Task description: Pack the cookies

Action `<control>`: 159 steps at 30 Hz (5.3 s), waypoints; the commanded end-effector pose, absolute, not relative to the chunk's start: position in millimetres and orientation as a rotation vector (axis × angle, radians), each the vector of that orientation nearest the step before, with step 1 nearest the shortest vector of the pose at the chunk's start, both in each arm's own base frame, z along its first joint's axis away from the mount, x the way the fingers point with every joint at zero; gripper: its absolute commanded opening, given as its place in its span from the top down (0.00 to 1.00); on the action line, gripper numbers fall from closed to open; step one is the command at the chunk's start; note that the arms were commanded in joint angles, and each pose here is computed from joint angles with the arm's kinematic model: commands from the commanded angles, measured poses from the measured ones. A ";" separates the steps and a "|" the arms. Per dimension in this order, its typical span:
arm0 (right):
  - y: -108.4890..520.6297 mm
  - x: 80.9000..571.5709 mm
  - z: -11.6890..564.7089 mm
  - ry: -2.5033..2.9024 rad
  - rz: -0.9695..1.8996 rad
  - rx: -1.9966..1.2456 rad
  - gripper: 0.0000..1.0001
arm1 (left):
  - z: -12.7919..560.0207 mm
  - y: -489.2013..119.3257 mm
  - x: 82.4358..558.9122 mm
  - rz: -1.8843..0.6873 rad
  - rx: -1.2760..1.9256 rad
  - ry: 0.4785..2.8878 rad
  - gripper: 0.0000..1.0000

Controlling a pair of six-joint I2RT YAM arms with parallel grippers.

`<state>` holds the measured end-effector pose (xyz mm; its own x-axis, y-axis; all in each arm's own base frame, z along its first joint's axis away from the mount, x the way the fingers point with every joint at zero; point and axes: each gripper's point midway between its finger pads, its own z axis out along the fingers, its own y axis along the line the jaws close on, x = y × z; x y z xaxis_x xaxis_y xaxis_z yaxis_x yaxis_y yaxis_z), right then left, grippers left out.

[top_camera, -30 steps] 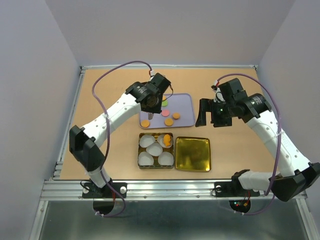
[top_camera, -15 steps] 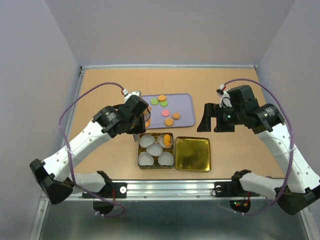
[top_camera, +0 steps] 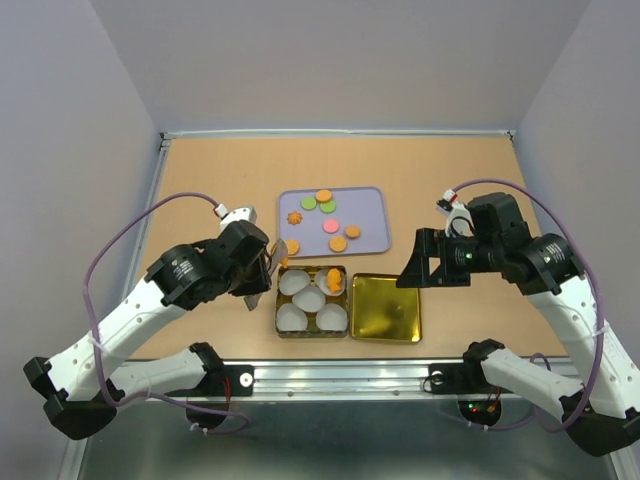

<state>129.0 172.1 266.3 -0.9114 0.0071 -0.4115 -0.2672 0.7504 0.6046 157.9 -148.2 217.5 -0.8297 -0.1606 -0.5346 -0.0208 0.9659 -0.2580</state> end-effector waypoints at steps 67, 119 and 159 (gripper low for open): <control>168.2 130.4 265.6 2.496 0.851 -0.292 0.00 | 246.2 -196.5 163.4 -0.313 -0.146 2.456 0.54; 155.0 174.9 262.0 2.499 0.587 -0.238 0.00 | 148.0 -205.5 299.6 0.118 0.141 2.576 0.47; 157.2 180.9 266.7 2.458 0.599 -0.214 0.00 | 222.5 -196.6 312.6 0.138 0.125 2.532 0.80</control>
<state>173.7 149.8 241.8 -0.8619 -0.0401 -0.5055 -0.2418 0.9087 0.3402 315.1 -208.0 182.6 -0.8463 0.1108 -0.5211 0.0663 0.9924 0.1033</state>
